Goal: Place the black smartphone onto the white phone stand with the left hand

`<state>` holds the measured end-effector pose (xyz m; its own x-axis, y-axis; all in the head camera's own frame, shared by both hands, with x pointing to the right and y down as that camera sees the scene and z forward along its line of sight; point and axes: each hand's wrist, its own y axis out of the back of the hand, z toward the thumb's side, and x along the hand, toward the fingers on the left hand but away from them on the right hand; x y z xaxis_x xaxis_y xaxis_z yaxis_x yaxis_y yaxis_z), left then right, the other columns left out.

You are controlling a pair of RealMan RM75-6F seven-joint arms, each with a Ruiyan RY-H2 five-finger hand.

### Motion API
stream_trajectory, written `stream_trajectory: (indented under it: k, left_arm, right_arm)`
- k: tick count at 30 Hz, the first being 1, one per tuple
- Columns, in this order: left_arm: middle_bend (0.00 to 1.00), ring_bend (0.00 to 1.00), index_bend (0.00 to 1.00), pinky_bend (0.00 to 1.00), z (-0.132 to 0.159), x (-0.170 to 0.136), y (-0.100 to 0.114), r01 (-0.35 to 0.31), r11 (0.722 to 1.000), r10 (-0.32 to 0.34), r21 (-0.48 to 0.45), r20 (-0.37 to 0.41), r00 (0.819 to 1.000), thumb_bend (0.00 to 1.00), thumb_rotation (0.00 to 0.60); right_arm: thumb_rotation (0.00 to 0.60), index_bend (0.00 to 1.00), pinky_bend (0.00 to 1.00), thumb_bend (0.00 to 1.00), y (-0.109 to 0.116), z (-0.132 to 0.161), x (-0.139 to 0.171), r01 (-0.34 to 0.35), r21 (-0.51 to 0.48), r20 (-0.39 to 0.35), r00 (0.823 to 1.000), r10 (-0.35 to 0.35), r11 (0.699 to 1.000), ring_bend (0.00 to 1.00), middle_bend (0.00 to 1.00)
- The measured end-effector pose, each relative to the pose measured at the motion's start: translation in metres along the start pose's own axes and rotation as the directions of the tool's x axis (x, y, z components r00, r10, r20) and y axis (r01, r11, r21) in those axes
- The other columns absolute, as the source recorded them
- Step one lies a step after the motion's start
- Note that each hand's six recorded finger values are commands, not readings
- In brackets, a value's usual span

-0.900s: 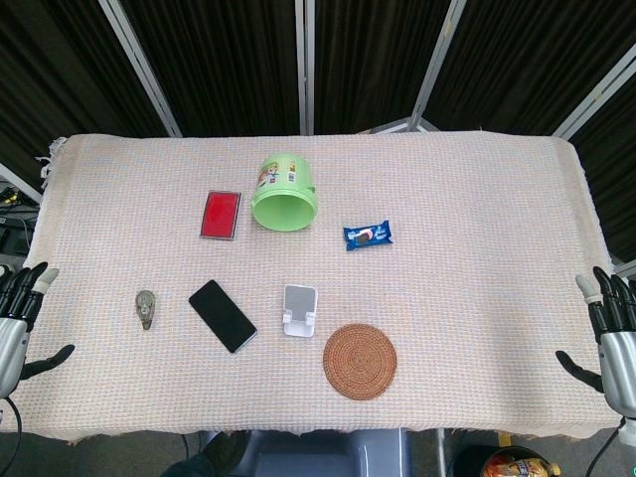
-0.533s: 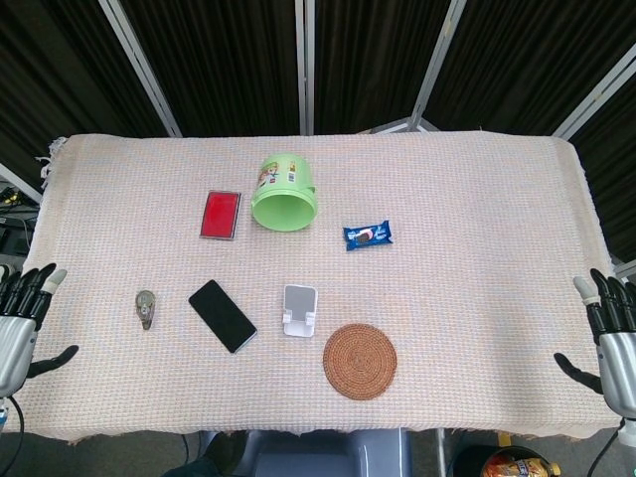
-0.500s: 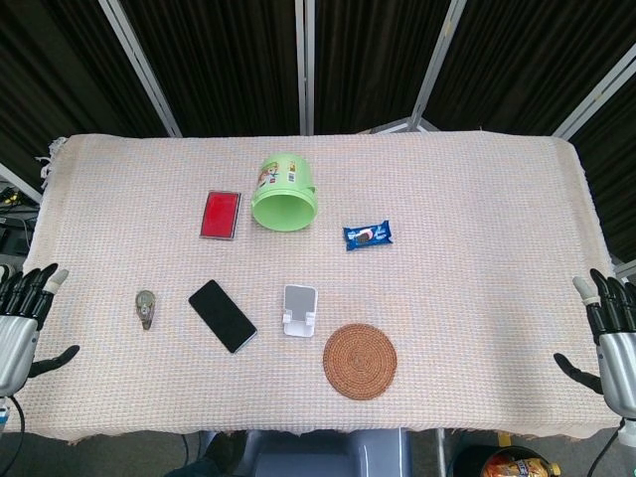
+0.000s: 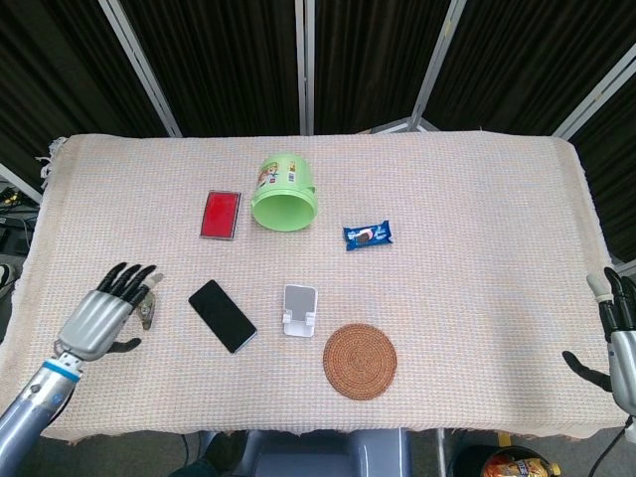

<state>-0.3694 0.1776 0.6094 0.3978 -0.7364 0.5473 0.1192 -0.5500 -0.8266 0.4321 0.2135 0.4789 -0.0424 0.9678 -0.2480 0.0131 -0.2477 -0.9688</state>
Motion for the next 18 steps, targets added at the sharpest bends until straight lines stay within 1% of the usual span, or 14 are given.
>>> stream_trajectory:
  k: [1, 3, 4, 7, 12, 13, 18]
  left_arm:
    - [0.00, 0.06, 0.12, 0.05, 0.006, 0.011, -0.005, 0.014, 1.000, -0.015, 0.020, 0.041, 0.999, 0.00, 0.600]
    - [0.00, 0.07, 0.13, 0.06, 0.016, 0.028, -0.012, 0.032, 0.998, -0.037, 0.047, 0.100, 0.994, 0.00, 0.600]
    - [0.00, 0.07, 0.14, 0.06, 0.022, 0.037, -0.016, 0.041, 0.997, -0.049, 0.065, 0.134, 0.990, 0.00, 0.600]
    - [0.01, 0.09, 0.16, 0.07, 0.036, 0.061, -0.029, 0.060, 0.992, -0.081, 0.109, 0.206, 0.975, 0.00, 0.600]
    - [0.02, 0.10, 0.17, 0.08, 0.058, 0.092, -0.048, 0.091, 0.981, -0.138, 0.170, 0.289, 0.947, 0.00, 0.600]
    - [0.02, 0.10, 0.17, 0.09, 0.064, 0.098, -0.053, 0.101, 0.978, -0.154, 0.181, 0.306, 0.940, 0.00, 0.600]
    - [0.03, 0.11, 0.18, 0.11, 0.078, 0.110, -0.065, 0.124, 0.974, -0.184, 0.191, 0.339, 0.923, 0.00, 0.600]
  right_arm:
    - [0.600, 0.00, 0.00, 0.00, 0.000, -0.001, -0.001, -0.002, 0.002, 0.007, 1.000, 0.002, 1.000, 0.00, 0.00]
    - [0.600, 0.00, 0.00, 0.00, -0.001, -0.005, -0.003, -0.005, 0.009, 0.024, 1.000, 0.005, 1.000, 0.00, 0.00]
    - [0.600, 0.00, 0.00, 0.00, -0.001, -0.006, -0.003, -0.005, 0.012, 0.030, 1.000, 0.005, 1.000, 0.00, 0.00]
    - [0.600, 0.00, 0.00, 0.00, -0.001, -0.008, -0.005, -0.007, 0.023, 0.043, 0.999, 0.006, 1.000, 0.00, 0.00]
    - [0.600, 0.00, 0.00, 0.00, -0.004, -0.010, -0.006, -0.016, 0.038, 0.061, 0.998, 0.014, 0.999, 0.00, 0.00]
    - [0.600, 0.00, 0.00, 0.00, -0.005, -0.011, -0.006, -0.018, 0.040, 0.065, 0.998, 0.015, 0.999, 0.00, 0.00]
    - [0.600, 0.00, 0.00, 0.00, -0.005, -0.014, -0.007, -0.023, 0.043, 0.083, 0.996, 0.019, 0.999, 0.00, 0.00]
